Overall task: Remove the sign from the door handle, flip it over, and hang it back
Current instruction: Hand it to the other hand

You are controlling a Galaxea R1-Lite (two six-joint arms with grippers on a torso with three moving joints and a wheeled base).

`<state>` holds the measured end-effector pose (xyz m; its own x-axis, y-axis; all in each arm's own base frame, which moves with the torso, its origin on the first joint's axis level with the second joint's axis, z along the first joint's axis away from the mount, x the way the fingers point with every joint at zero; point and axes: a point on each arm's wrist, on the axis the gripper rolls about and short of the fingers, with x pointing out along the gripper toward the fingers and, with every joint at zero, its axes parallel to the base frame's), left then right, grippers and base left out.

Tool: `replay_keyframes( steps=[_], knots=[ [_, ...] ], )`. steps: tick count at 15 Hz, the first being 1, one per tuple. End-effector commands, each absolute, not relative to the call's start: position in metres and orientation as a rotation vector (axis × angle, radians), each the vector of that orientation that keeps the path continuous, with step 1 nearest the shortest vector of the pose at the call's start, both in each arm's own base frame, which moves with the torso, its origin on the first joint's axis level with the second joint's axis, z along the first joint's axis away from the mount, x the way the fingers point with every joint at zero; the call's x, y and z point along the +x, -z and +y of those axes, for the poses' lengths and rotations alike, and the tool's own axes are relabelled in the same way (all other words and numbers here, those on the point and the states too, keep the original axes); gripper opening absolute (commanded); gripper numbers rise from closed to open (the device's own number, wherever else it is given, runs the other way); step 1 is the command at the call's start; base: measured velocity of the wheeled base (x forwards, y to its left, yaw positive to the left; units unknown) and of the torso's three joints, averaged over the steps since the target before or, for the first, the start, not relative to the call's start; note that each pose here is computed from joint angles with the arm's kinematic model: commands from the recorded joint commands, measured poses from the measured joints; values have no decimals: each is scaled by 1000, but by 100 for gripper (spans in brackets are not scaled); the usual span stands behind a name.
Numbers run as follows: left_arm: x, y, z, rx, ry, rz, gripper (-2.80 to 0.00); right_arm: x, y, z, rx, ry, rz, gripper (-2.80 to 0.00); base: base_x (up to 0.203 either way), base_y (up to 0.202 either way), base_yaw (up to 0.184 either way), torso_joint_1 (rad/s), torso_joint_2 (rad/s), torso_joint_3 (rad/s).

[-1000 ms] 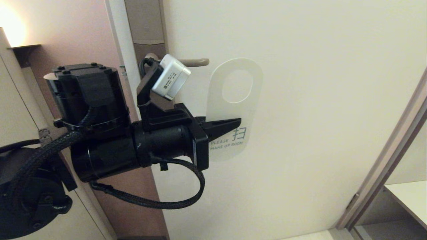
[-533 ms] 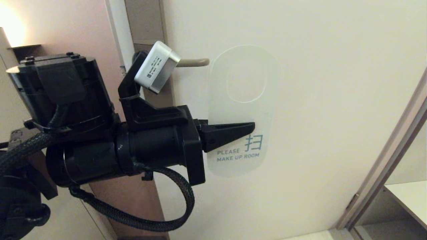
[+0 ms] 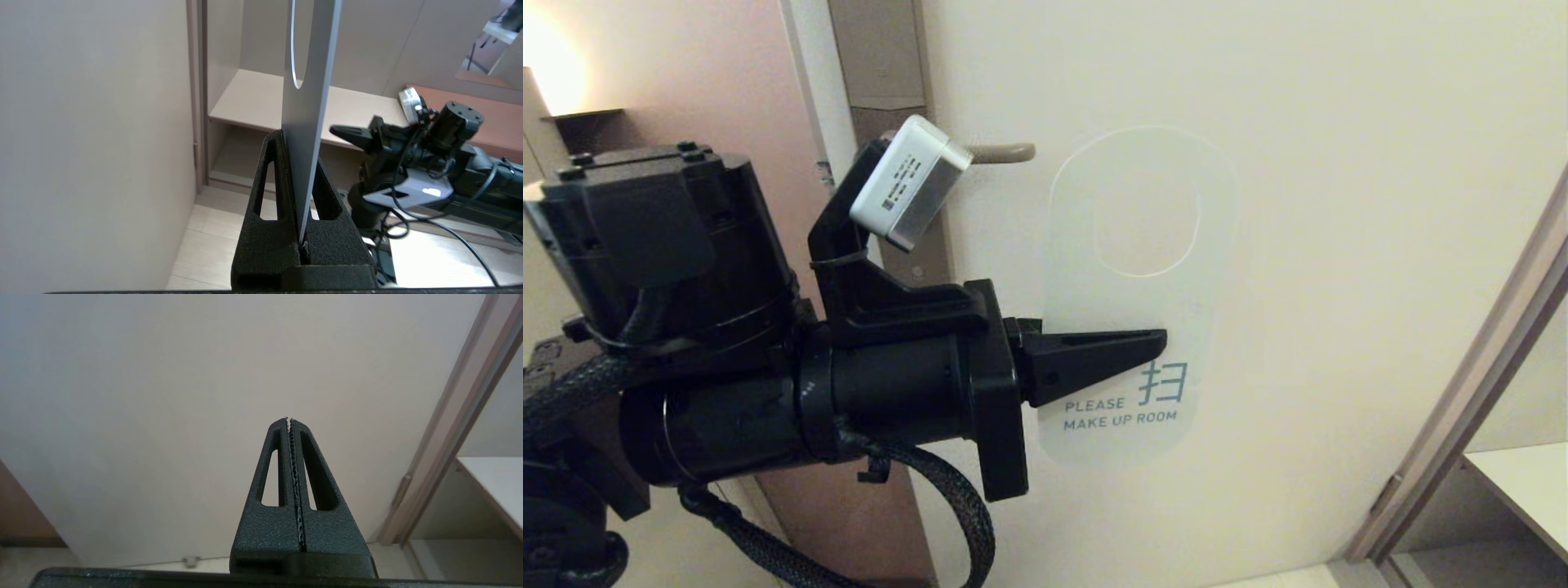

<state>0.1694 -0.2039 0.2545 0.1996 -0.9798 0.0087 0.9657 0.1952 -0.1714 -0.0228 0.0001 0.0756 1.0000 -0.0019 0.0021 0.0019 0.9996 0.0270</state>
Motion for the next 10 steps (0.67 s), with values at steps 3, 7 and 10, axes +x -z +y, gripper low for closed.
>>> replay_keyframes(
  steps=[3, 7, 10],
  knots=[
    [171, -242, -204, -144, 1415, 161, -280, -23, -76, 0, -2, -5, -2, -280, 0, 0, 0, 0, 0, 0],
    [208, -218, -215, -141, 1417, 130, -280, -23, -76, 0, -8, -8, -2, -280, 0, 0, 0, 0, 0, 0],
    [234, -200, -220, -140, 1523, 85, -280, -23, -76, 0, -12, -5, 0, -280, 0, 0, 0, 0, 0, 0]
  ],
)
